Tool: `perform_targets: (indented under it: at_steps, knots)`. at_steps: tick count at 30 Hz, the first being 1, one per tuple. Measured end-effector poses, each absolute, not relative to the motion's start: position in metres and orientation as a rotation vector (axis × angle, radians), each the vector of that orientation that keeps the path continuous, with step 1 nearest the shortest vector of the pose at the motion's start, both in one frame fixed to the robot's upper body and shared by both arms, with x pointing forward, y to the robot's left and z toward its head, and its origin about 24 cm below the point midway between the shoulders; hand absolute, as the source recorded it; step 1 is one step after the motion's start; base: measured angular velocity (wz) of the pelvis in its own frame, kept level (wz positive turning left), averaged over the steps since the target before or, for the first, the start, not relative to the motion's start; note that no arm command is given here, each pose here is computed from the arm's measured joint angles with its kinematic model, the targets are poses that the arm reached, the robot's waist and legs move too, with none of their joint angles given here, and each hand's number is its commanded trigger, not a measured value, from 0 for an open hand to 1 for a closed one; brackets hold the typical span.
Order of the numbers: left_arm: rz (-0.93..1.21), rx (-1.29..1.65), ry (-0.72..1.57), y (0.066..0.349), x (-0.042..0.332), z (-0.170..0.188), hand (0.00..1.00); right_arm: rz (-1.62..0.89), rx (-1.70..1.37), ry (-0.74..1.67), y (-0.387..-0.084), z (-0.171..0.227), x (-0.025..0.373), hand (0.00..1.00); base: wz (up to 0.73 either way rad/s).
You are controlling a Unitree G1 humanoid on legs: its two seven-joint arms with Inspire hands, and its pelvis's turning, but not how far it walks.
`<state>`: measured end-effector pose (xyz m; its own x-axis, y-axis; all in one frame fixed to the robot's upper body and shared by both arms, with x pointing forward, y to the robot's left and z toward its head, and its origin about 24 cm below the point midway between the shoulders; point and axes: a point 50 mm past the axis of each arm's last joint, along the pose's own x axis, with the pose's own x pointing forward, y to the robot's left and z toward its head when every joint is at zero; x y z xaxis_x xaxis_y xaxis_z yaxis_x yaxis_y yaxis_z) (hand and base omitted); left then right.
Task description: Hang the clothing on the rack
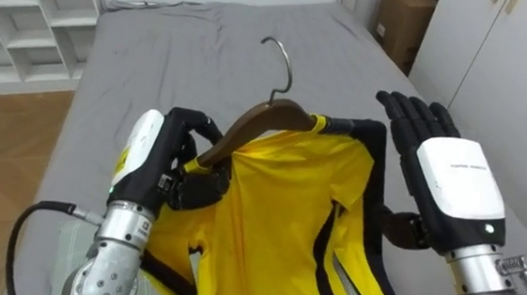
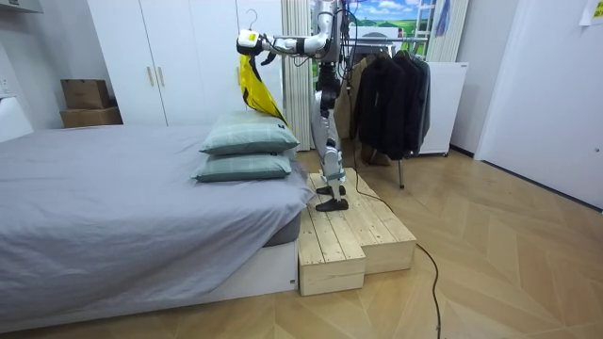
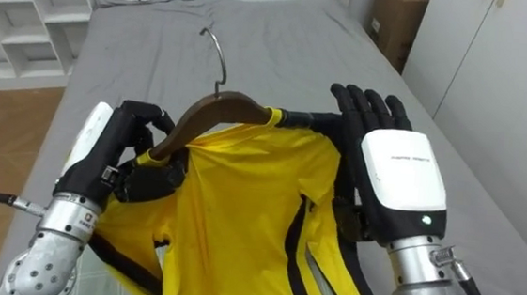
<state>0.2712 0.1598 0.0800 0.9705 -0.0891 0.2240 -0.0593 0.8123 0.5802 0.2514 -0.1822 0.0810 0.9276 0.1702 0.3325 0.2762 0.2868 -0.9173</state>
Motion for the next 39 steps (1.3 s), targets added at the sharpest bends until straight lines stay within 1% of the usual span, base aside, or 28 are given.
perform_targets:
  at_steps: [11, 16, 20, 27, 31, 39]
  knots:
    - [-0.043, 0.616, -0.265, 0.154, 0.271, 0.083, 1.0, -0.065, -1.25, -0.429, -0.173, 0.066, 0.249, 0.0, 0.02]
    - [-0.046, 0.604, -0.264, 0.152, 0.271, 0.083, 1.0, -0.077, -1.233, -0.443, -0.171, 0.065, 0.248, 0.0, 0.0]
    - [-0.065, 0.581, -0.267, 0.146, 0.271, 0.083, 1.0, -0.063, -1.219, -0.465, -0.164, 0.063, 0.249, 0.0, 0.01]
    - [-0.091, 0.557, -0.281, 0.14, 0.274, 0.087, 1.0, -0.071, -1.208, -0.48, -0.164, 0.062, 0.253, 0.0, 0.04]
    - [-0.115, 0.557, -0.282, 0.136, 0.273, 0.086, 1.0, -0.112, -1.188, -0.53, -0.164, 0.064, 0.252, 0.0, 0.08]
    - [-0.123, 0.516, -0.281, 0.134, 0.273, 0.086, 1.0, -0.215, -1.154, -0.613, -0.162, 0.071, 0.264, 0.0, 0.05]
